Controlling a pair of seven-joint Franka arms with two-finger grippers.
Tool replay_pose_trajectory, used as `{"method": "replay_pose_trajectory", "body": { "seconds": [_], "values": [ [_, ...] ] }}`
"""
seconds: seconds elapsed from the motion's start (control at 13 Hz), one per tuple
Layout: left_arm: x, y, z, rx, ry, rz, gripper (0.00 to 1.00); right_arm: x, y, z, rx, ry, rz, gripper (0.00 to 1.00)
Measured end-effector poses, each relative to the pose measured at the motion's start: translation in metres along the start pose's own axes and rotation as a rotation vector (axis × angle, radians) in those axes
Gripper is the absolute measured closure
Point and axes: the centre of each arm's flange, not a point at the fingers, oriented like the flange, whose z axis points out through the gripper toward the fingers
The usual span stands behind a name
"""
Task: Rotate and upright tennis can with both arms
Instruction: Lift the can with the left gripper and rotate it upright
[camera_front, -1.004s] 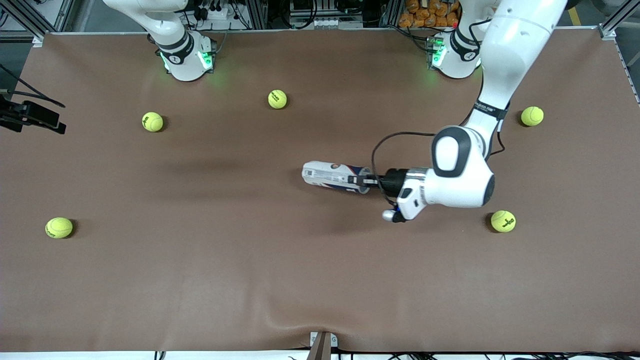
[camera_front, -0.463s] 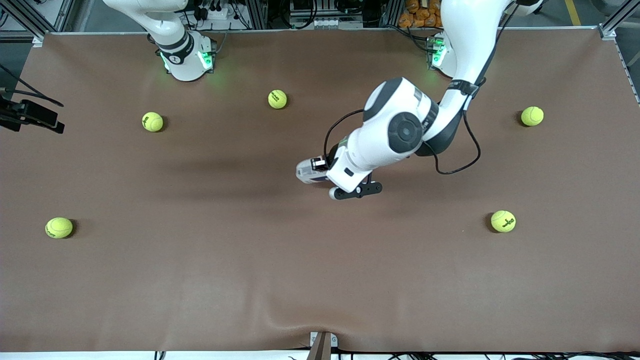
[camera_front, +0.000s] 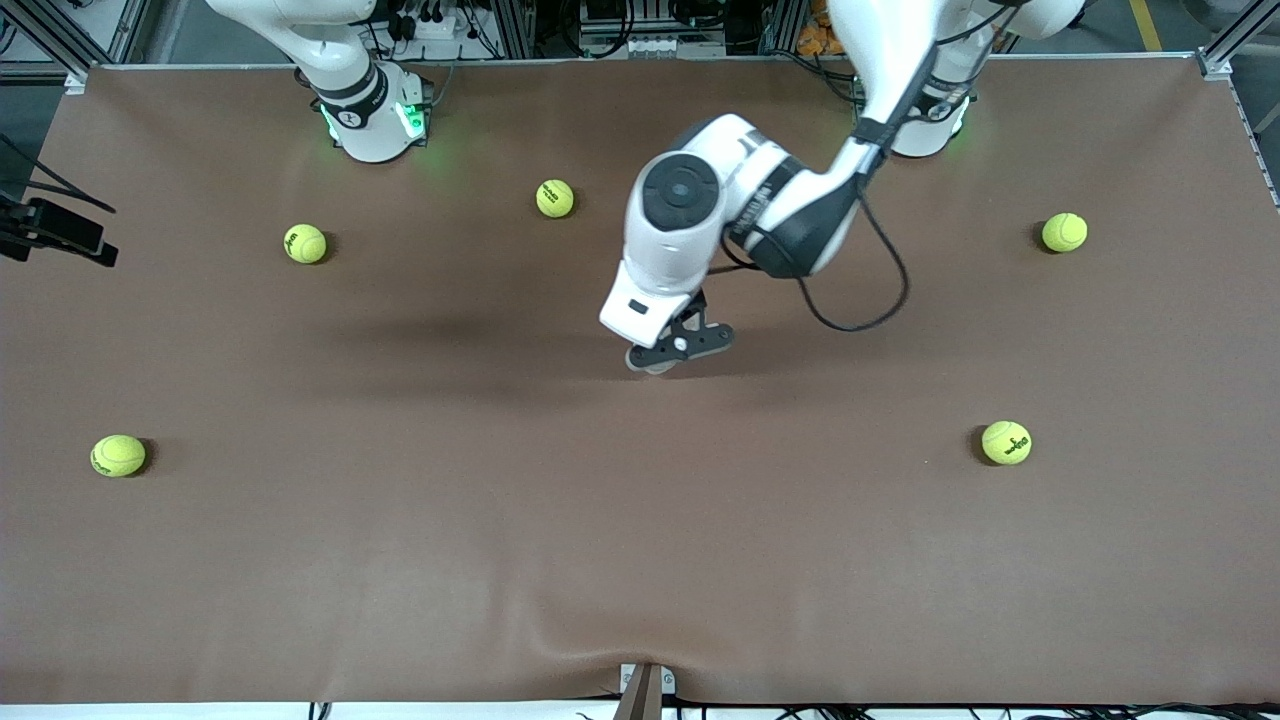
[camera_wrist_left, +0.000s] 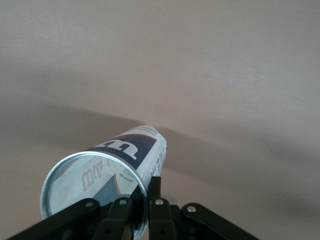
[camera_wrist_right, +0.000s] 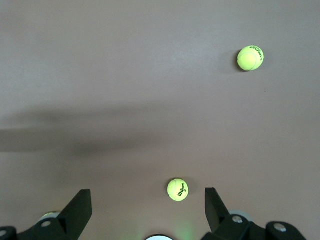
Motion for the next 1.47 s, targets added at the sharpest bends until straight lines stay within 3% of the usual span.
{"method": "replay_pose_trajectory", "body": {
  "seconds": [0.15, 0.39, 1.24, 1.31, 1.47],
  "values": [
    [-0.015, 0.01, 0.016, 0.044, 0.044, -0.003, 0.95, 0.0, 0.002, -0.001, 0.001, 0.002, 0.004, 0.0],
    [-0.028, 0.023, 0.016, 0.049, 0.081, -0.016, 0.95, 0.0, 0.0, -0.001, 0.001, 0.002, 0.0, 0.0],
    [-0.029, 0.027, 0.027, 0.063, 0.095, -0.036, 0.95, -0.003, -0.008, -0.007, 0.001, 0.006, -0.013, 0.0],
    [-0.028, 0.027, 0.027, 0.061, 0.096, -0.035, 0.89, -0.004, -0.006, -0.007, 0.001, 0.005, -0.011, 0.0],
    [-0.028, 0.027, 0.026, 0.059, 0.097, -0.035, 0.67, -0.004, -0.006, -0.007, 0.001, 0.004, -0.01, 0.0]
  ]
}}
